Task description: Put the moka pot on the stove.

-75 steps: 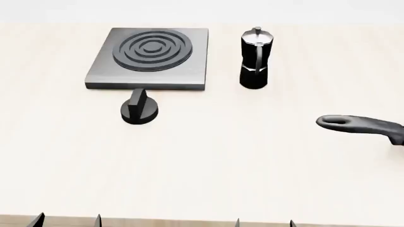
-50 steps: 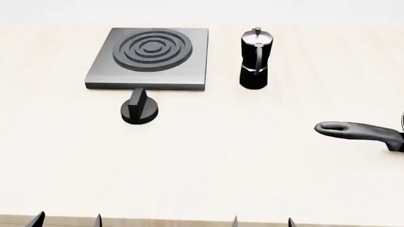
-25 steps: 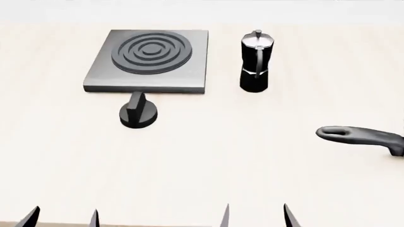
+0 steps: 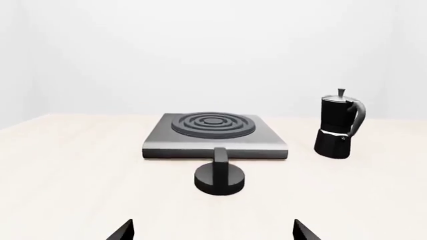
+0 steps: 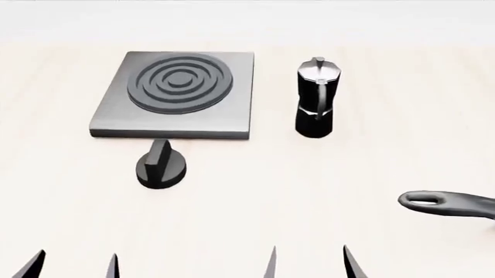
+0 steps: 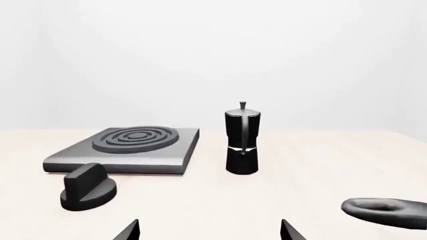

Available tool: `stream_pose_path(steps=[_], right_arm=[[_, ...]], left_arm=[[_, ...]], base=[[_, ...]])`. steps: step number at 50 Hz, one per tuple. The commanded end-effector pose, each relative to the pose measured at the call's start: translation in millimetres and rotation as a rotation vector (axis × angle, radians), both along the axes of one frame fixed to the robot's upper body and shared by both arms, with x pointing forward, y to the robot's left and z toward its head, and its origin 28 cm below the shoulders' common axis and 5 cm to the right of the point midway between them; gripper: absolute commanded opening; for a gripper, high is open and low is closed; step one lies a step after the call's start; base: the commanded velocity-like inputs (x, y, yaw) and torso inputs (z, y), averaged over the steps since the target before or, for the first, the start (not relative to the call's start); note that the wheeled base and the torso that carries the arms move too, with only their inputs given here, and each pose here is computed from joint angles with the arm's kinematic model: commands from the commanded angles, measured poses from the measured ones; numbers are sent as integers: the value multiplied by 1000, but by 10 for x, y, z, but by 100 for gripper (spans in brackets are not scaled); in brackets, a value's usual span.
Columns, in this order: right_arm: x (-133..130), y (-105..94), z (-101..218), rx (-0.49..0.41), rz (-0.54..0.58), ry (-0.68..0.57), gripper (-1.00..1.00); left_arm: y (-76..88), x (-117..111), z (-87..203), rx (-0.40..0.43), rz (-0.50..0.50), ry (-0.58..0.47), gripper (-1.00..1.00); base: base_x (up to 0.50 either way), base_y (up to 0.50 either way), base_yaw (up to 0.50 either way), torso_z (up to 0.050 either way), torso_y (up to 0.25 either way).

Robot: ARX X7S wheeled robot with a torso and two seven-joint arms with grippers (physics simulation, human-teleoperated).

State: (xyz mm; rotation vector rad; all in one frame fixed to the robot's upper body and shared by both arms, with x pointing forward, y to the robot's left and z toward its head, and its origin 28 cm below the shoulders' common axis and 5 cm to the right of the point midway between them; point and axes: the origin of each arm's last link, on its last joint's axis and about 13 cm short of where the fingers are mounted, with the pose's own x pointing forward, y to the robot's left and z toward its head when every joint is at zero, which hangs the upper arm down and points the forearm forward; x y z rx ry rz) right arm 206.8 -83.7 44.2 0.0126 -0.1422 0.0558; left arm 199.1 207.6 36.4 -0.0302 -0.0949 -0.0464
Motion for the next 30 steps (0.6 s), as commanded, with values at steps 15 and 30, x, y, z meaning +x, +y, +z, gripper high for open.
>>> stream_pose_path(steps=[15,30], right_arm=[[-9,0,-3,6,-7,0,100],[-3,8,-24,10,-8,5,100]], left_arm=[[24,7,13,-8,13,0,100],[40,15,27,-25,18,6,100]], base=[[255,0,0,0,0],[255,0,0,0,0]])
